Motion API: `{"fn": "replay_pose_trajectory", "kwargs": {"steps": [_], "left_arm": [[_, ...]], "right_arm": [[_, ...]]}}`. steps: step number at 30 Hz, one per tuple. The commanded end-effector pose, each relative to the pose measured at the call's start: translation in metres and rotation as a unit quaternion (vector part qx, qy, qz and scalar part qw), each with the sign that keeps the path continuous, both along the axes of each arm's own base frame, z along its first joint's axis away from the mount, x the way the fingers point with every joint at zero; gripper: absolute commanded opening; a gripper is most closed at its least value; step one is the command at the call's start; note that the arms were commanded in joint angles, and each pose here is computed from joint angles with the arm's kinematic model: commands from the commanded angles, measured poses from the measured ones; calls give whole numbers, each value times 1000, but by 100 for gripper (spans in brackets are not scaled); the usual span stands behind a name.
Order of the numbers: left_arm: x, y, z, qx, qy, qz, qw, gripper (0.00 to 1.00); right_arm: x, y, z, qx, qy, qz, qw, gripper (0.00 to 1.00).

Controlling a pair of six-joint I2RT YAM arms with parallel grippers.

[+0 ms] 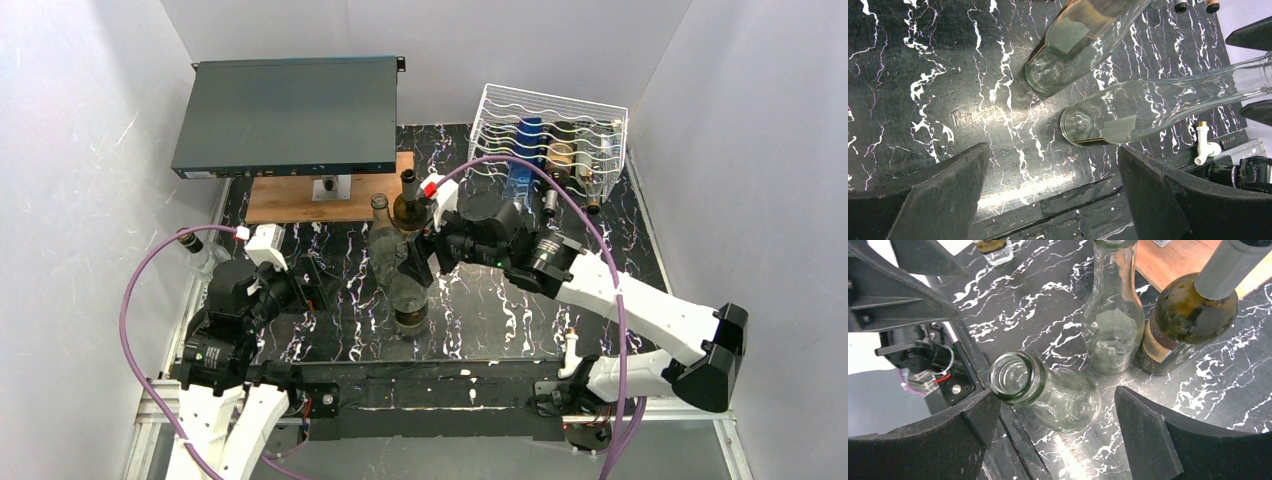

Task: Put the wine bottle on the wine rack

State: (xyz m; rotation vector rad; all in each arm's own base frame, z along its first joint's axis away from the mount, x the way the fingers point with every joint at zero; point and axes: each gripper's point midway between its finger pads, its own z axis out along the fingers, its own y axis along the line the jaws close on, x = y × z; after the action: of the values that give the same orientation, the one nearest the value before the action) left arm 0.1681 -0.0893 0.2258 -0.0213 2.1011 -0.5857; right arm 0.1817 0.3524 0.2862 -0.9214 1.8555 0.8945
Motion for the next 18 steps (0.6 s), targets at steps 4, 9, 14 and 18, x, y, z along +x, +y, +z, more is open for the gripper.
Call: {"fn": "replay_pose_trajectory", "kwargs": {"steps": [4,9,14,18], "left_arm": [[1,0,0,1,-5,-3,1000,99],[1,-1,0,1,-4,-3,1000,99],[1,-1,1,1,-5,-4,1000,99],[1,-1,1,1,-6,-4,1000,99]], "right_arm": [[-1,15,24,-11,-75,-47,996,89],[4,16,23,-20,-87,-83,993,83],[10,17,16,-26,-85,-105,990,81],[14,22,7,-33,-83,-110,990,77]]}}
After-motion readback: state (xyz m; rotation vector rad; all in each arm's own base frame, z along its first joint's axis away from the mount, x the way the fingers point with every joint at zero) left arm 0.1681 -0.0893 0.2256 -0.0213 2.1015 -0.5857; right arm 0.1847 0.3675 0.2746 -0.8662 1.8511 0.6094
